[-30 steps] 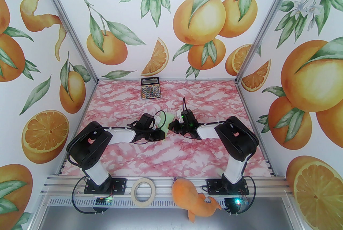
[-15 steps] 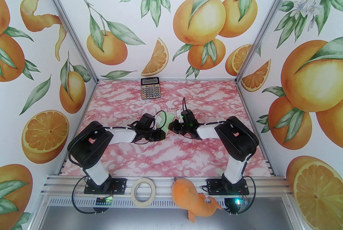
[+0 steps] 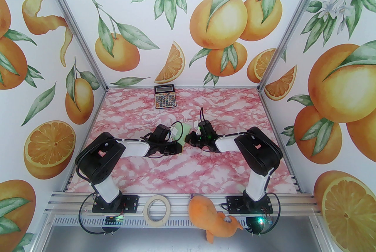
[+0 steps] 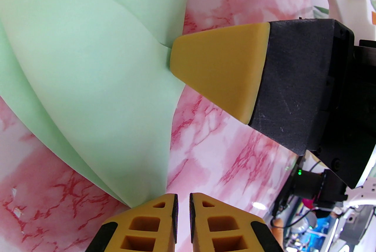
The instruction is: Fold a paper plane with a square sheet of paper (fold left side to right side)
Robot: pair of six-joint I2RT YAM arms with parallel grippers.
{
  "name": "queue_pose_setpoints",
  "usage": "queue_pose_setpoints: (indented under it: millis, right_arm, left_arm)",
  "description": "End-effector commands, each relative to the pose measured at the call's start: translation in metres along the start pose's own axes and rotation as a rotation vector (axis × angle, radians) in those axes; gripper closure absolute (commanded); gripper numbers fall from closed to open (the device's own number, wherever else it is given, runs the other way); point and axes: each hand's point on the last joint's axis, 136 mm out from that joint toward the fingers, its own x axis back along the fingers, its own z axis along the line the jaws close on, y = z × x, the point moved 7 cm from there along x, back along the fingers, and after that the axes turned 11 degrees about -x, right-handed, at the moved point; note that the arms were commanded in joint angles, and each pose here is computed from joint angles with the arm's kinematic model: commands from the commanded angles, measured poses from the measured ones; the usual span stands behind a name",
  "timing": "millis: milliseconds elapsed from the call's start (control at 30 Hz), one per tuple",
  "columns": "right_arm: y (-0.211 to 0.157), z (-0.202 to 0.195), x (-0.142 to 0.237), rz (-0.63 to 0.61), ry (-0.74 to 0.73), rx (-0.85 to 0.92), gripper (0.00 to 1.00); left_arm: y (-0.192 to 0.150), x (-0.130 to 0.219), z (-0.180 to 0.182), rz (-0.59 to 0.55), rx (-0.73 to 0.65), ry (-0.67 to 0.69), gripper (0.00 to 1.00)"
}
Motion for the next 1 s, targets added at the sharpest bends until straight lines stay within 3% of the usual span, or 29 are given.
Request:
queue_pose_setpoints:
  millis: [0,967]
  right_arm:
    - [0.006,-0.0037,-0.0029,-0.019,-0.028,-0.002,1.0]
    - [0.01,0.0024,-0.0054,-0.016,-0.042,0.02,1.0]
  left_arm:
    - [-0.003,-0.0018,-0.0011,0.006,-0.008,-0.02,0.84]
    - [0.0014,0.0049,-0.0074,-0.009,-0.024,-0.015,0.84]
